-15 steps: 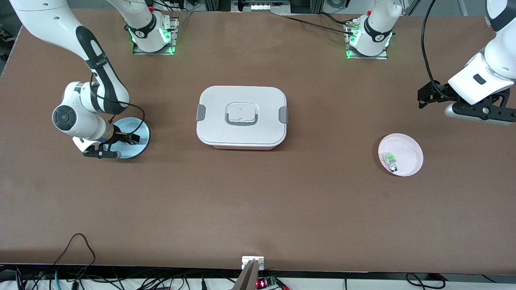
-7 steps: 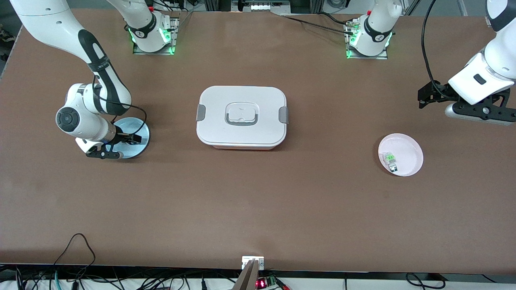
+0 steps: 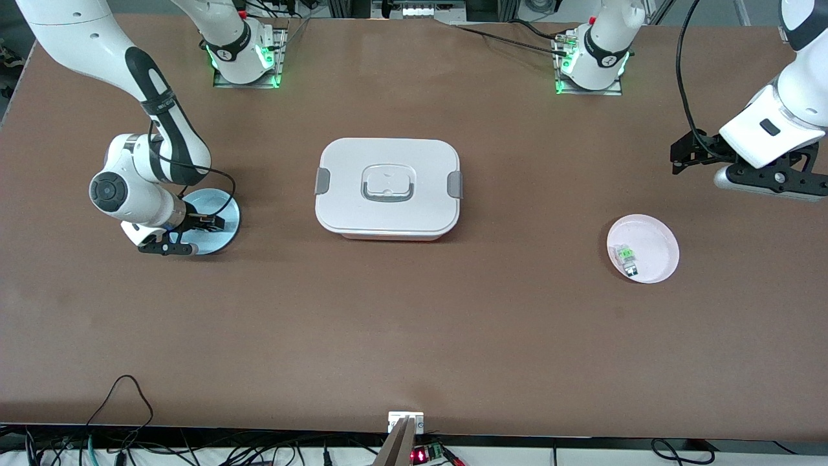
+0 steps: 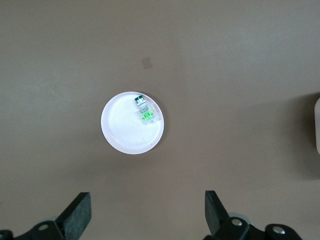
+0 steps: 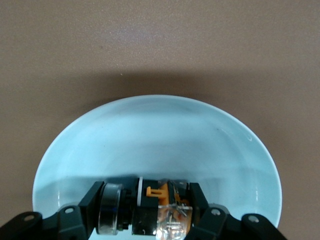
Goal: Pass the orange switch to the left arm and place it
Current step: 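Lower the right gripper and close it on the orange switch, then lift the orange switch with the right gripper off the plate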
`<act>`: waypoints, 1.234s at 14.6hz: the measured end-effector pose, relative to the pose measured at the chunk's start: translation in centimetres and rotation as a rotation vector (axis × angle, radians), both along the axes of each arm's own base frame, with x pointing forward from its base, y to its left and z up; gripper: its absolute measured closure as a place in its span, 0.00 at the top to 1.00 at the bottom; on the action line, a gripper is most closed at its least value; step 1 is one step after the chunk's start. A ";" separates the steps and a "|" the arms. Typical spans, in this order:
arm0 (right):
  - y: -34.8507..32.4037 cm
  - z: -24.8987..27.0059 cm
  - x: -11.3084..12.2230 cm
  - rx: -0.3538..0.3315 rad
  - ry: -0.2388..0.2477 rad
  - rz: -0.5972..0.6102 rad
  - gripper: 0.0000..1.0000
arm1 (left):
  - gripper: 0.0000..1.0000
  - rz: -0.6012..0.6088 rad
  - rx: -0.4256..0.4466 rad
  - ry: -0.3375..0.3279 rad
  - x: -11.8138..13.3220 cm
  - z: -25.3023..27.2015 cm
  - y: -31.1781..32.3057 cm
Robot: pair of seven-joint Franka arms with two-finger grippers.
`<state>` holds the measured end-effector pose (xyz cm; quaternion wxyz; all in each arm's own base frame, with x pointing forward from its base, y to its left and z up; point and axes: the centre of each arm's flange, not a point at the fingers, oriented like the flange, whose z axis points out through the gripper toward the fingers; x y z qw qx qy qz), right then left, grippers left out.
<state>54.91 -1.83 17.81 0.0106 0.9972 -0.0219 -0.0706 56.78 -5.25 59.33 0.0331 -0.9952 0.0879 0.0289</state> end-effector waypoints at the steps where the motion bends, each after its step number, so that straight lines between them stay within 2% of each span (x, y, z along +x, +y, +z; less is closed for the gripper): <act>1: 0.0 0.0 0.0 0.000 0.000 0.000 0.73 | 1.00 0.000 0.000 0.000 0.0 0.0 0.0; 5: 0.0 0.0 0.0 0.001 0.000 0.003 0.73 | 1.00 0.000 0.000 0.000 0.0 0.0 0.0; 8: 0.4 1.1 0.6 0.004 -0.018 0.023 0.73 | 1.00 0.000 0.000 0.000 0.0 0.0 0.0; 12: 1.1 6.3 2.2 0.007 -0.025 0.041 0.73 | 1.00 0.000 0.000 0.000 0.0 0.0 0.0; 18: 1.0 13.9 4.4 0.017 -0.041 0.156 0.73 | 1.00 0.000 0.000 0.001 0.0 0.0 0.0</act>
